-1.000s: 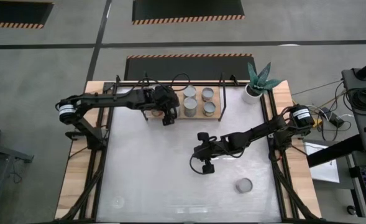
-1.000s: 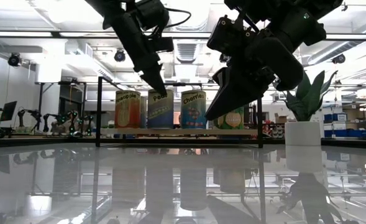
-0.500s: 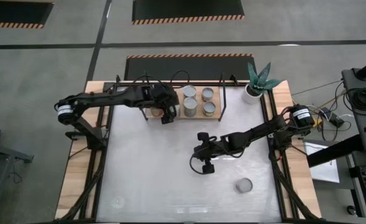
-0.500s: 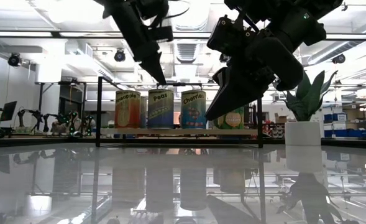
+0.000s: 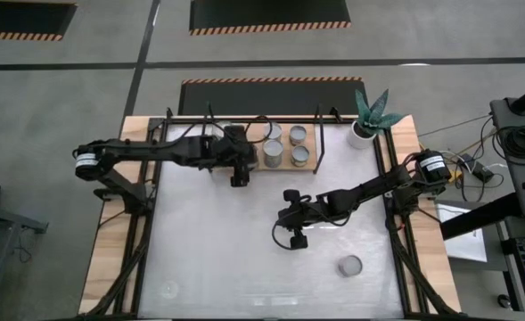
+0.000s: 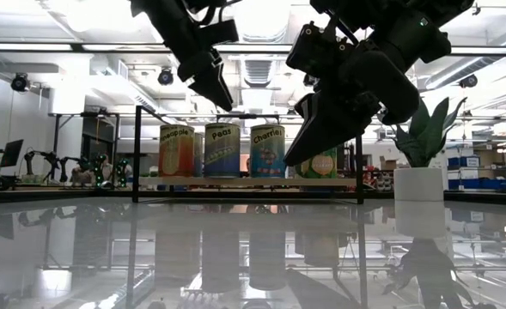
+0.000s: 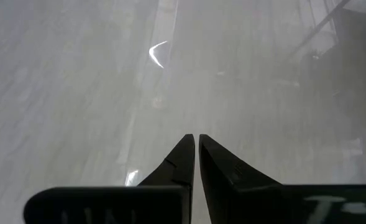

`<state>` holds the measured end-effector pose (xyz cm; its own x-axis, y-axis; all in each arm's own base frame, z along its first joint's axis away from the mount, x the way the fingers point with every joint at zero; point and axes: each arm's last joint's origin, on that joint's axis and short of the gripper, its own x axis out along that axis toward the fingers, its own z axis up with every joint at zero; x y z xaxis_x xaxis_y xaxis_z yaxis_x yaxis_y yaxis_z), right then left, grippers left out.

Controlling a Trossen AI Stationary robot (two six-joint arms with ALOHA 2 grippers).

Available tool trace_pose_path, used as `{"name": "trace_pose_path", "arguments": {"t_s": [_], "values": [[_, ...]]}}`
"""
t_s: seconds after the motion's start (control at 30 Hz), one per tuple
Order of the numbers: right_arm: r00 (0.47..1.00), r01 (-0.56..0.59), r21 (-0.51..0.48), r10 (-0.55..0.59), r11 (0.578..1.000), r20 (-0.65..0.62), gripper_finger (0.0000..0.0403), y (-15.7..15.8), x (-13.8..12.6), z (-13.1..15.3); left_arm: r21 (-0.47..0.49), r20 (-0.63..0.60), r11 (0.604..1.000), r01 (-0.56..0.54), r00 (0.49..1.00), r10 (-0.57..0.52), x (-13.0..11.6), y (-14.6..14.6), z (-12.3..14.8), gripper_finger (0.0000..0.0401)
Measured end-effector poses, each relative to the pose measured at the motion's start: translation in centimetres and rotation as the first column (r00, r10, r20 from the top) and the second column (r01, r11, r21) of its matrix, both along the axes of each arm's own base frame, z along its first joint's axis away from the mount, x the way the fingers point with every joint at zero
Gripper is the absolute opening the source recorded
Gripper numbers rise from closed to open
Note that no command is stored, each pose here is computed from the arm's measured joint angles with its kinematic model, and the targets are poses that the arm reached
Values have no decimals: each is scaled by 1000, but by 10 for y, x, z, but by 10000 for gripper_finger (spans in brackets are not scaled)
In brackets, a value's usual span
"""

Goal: Pick and place cans onto a shelf
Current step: Put the canned saucy meatballs on the shelf

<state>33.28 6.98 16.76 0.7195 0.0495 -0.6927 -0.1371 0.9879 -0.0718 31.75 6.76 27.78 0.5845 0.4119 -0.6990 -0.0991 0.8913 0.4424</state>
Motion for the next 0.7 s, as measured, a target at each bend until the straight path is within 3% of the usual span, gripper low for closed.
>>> {"name": "trace_pose_path", "arguments": {"t_s": [0.4,0.7], "values": [[1000,-1,-3,1,1000,-8,13,0,-1,-1,68,51,997,34,998,-37,-1,6,-4,166],[1000,-4,-6,4,1000,-7,13,0,-1,-1,51,35,998,-32,999,30,-7,22,-19,27]]}}
